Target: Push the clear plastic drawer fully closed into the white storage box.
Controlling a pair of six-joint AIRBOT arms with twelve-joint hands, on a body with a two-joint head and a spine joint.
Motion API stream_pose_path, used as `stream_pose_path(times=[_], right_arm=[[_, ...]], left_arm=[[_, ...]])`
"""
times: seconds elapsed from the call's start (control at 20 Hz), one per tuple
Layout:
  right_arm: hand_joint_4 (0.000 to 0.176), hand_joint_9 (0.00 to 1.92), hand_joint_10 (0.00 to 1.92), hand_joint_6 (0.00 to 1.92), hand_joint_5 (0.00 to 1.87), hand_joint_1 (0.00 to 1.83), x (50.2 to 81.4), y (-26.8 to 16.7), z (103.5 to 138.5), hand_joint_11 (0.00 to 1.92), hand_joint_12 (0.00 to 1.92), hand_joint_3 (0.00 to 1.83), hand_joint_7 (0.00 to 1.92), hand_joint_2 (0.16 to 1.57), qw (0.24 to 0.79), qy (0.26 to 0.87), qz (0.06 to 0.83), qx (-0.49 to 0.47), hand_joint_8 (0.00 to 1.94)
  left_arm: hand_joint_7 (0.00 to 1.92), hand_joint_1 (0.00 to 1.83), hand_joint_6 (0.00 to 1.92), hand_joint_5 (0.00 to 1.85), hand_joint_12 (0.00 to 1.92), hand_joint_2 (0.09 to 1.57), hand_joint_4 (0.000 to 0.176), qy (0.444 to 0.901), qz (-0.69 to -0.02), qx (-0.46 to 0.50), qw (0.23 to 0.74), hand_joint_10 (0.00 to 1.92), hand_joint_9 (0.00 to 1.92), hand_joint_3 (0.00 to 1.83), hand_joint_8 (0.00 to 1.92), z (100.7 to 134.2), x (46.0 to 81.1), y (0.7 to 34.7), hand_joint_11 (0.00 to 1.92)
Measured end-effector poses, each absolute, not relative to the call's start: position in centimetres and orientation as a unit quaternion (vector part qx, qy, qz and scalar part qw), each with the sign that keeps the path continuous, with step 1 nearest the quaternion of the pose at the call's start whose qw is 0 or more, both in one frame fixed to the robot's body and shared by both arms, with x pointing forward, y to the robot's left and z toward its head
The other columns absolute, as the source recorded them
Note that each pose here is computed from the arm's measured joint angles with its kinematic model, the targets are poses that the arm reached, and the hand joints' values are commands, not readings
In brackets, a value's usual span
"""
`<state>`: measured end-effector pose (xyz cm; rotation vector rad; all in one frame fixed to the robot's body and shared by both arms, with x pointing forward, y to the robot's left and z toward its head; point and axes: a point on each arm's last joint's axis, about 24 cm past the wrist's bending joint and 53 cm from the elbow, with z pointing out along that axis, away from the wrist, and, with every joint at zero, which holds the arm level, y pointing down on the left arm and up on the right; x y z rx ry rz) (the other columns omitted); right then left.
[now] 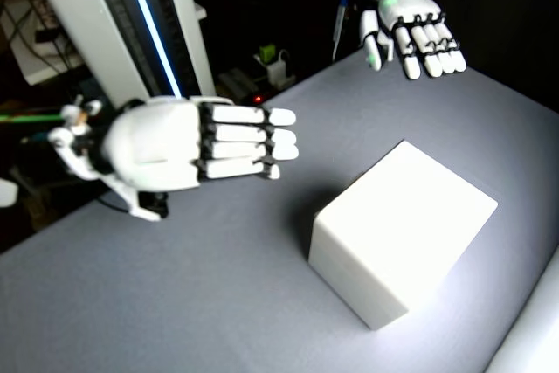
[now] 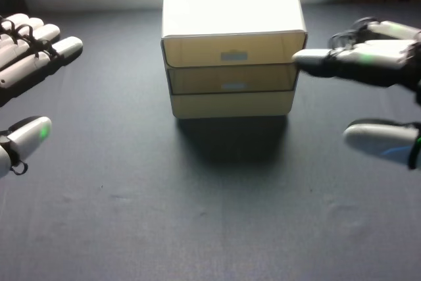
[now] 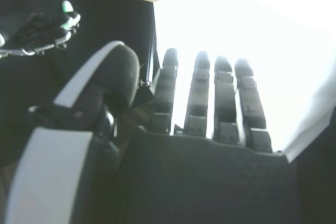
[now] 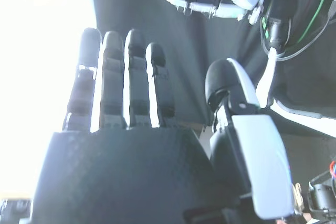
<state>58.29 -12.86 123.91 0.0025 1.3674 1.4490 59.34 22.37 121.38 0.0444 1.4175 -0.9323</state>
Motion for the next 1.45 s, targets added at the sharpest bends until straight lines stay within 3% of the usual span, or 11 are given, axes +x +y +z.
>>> stream_pose_path(times=[0.1,0.15,0.35,0.6,0.65,0.85,0.9,1.15,1.25,1.35,1.45], right_arm=[[0.0,0.44,0.05,0.0,0.29,0.5,58.8,-14.7,124.1,0.0,1.44,0.0,0.34,1.4,0.563,0.572,0.596,0.02,0.0],[0.0,0.3,0.02,0.01,0.25,0.57,59.1,-15.7,124.3,0.0,1.15,0.0,0.2,1.4,0.573,0.566,0.591,0.035,0.0],[0.0,0.24,0.0,0.0,0.21,0.57,59.2,-17.5,125.2,0.0,1.04,0.01,0.16,1.43,0.599,0.551,0.578,0.046,0.0],[0.0,0.0,0.0,0.0,0.0,0.45,59.4,-19.7,126.3,0.0,0.03,0.0,0.0,1.42,0.639,0.536,0.549,0.056,0.0],[0.0,0.0,0.0,0.0,0.0,0.45,59.4,-20.1,126.4,0.0,0.01,0.0,0.0,1.41,0.643,0.534,0.545,0.058,0.0],[0.0,0.0,0.0,0.0,0.0,0.46,59.3,-21.3,126.2,0.0,0.0,0.0,0.0,1.39,0.654,0.534,0.531,0.071,0.0],[0.0,0.0,0.0,0.0,0.0,0.46,59.2,-21.5,126.3,0.0,0.0,0.0,0.0,1.38,0.657,0.533,0.528,0.074,0.0],[0.005,0.0,0.0,0.0,0.0,0.38,58.6,-22.3,127.7,0.0,0.0,0.0,0.0,1.32,0.676,0.517,0.521,0.066,0.0],[0.038,0.0,0.0,0.0,0.0,0.37,58.4,-22.2,127.8,0.0,0.0,0.0,0.0,1.23,0.678,0.517,0.519,0.062,0.0],[0.0,0.0,0.0,0.0,0.0,0.36,58.3,-22.3,128.0,0.0,0.0,0.0,0.0,1.26,0.682,0.515,0.516,0.06,0.0],[0.0,0.0,0.0,0.0,0.0,0.43,58.3,-22.3,128.1,0.0,0.0,0.0,0.0,1.23,0.684,0.513,0.516,0.06,0.0]], left_arm=[[0.0,0.0,0.0,0.0,0.0,1.57,0.106,0.625,-0.413,0.021,0.662,0.0,0.0,0.2,0.0,121.4,59.3,22.4,0.0],[0.0,0.0,0.0,0.0,0.0,1.57,0.109,0.623,-0.415,0.021,0.663,0.0,0.0,0.08,0.0,121.6,59.2,22.3,0.0],[0.0,0.0,0.0,0.0,0.0,1.54,0.105,0.612,-0.419,0.019,0.671,0.0,0.0,0.04,0.0,122.2,59.0,22.6,0.0],[0.0,0.0,0.0,0.0,0.0,1.45,0.093,0.593,-0.427,0.013,0.682,0.0,0.0,0.0,0.0,123.2,58.7,22.7,0.0],[0.0,0.0,0.0,0.0,0.0,1.41,0.118,0.591,-0.428,0.015,0.683,0.0,0.0,0.0,0.0,123.3,58.6,22.7,0.0],[0.0,0.0,0.0,0.0,0.0,1.31,0.147,0.579,-0.428,0.008,0.694,0.0,0.0,0.0,0.0,123.9,58.4,23.3,0.0],[0.0,0.0,0.0,0.0,0.0,1.33,0.17,0.574,-0.429,0.006,0.697,0.0,0.0,0.0,0.0,124.0,58.3,23.4,0.0],[0.0,0.0,0.0,0.0,0.0,1.25,0.176,0.56,-0.43,-0.001,0.708,0.0,0.0,0.0,0.0,124.6,57.8,24.0,0.0],[0.0,0.0,0.0,0.0,0.0,1.23,0.176,0.556,-0.431,-0.001,0.71,0.0,0.0,0.0,0.0,124.8,57.7,24.1,0.0],[0.0,0.0,0.0,0.0,0.0,1.21,0.176,0.555,-0.43,-0.005,0.712,0.0,0.0,0.0,0.0,124.8,57.6,24.3,0.0],[0.0,0.0,0.0,0.0,0.0,1.23,0.176,0.554,-0.429,-0.007,0.713,0.0,0.0,0.0,0.0,124.7,57.6,24.5,0.0]])
